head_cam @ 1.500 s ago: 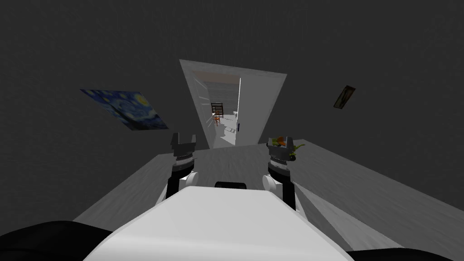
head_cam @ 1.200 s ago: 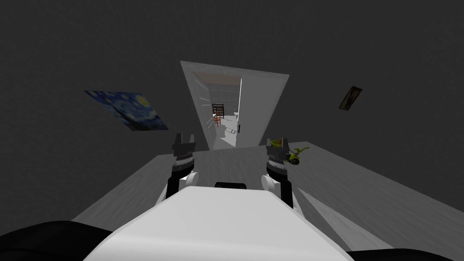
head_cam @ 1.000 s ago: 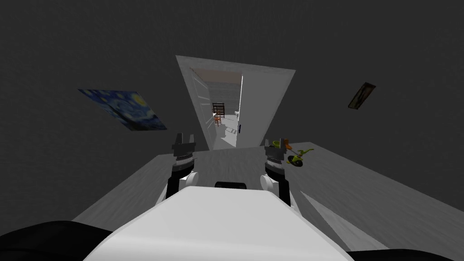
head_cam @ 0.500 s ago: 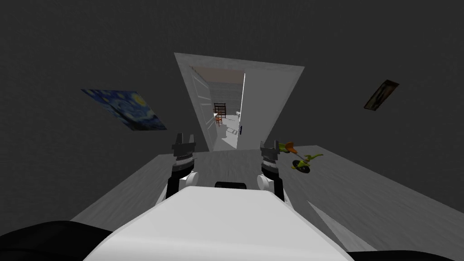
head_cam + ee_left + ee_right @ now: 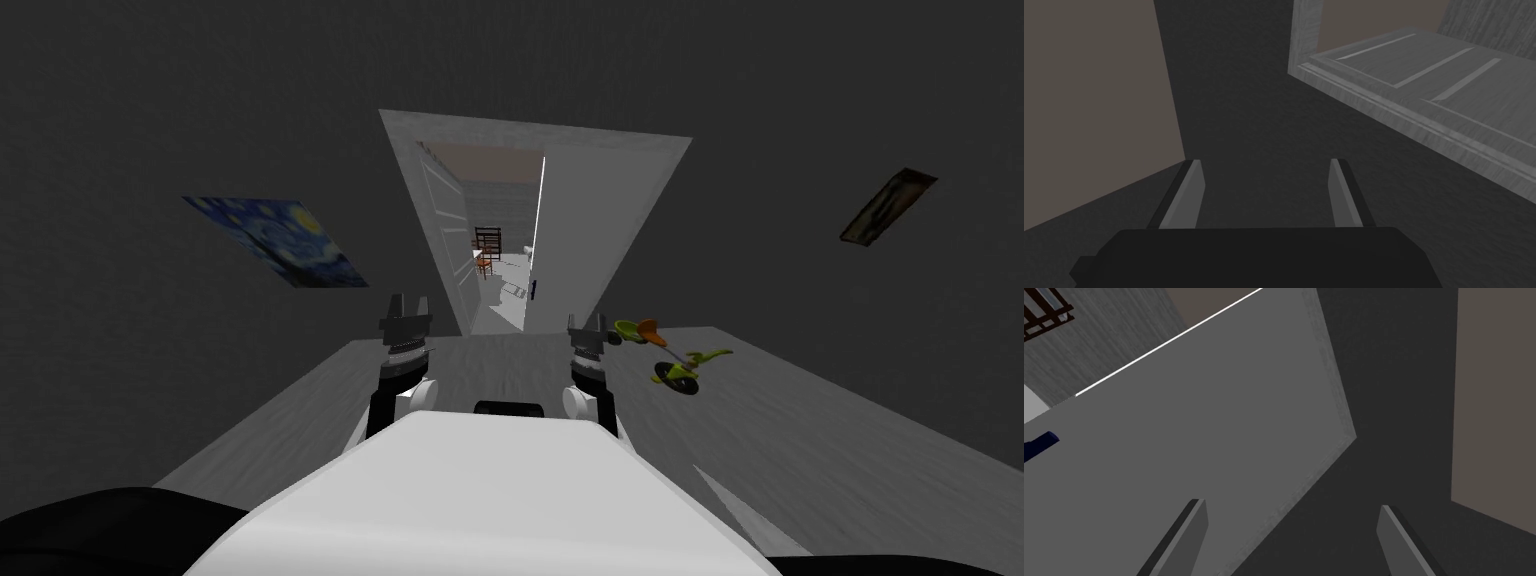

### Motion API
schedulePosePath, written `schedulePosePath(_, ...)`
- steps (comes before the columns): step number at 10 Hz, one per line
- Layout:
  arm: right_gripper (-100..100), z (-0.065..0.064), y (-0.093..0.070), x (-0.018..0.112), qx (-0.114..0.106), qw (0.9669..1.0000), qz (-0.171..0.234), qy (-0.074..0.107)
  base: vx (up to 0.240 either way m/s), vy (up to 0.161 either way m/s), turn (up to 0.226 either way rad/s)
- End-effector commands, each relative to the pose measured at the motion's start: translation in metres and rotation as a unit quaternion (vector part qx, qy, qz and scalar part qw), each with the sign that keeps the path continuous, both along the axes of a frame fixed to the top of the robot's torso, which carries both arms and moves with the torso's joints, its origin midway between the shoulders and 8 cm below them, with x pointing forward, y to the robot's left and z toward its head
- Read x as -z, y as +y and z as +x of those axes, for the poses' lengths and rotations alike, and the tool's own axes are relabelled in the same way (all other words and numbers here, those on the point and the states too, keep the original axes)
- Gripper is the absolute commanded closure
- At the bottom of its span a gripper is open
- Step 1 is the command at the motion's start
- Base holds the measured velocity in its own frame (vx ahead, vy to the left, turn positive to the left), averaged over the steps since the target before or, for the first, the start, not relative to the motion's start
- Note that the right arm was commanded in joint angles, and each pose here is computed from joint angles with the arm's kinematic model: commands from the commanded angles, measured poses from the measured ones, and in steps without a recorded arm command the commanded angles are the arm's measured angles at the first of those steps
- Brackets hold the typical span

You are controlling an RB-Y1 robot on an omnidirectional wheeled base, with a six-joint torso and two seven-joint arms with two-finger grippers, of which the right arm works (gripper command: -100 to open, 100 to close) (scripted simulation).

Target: Push the door open

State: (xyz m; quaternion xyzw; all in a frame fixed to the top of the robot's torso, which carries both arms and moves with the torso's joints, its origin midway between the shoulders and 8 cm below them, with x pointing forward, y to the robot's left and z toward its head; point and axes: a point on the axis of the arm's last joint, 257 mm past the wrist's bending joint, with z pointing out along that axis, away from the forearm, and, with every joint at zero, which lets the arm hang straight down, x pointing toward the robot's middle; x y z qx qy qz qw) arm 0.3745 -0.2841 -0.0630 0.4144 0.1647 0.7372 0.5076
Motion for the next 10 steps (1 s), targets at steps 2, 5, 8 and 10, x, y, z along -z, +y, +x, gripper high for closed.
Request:
schedulePosePath(2, -100, 0.009, 0.005, 0.023, -0.029, 0.9986, 0.042, 0.012, 0.118, -0.034, 0.078)
schedulePosePath(5, -100, 0.015, 0.01, 0.044, -0.052, 0.9953, 0.078, 0.024, 0.115, -0.045, 0.064)
schedulePosePath(8, -100, 0.021, 0.016, 0.066, -0.074, 0.99, 0.115, 0.036, 0.094, -0.038, 0.063)
schedulePosePath(10, -100, 0.025, 0.02, 0.081, -0.087, 0.9854, 0.14, 0.045, 0.081, -0.04, 0.066)
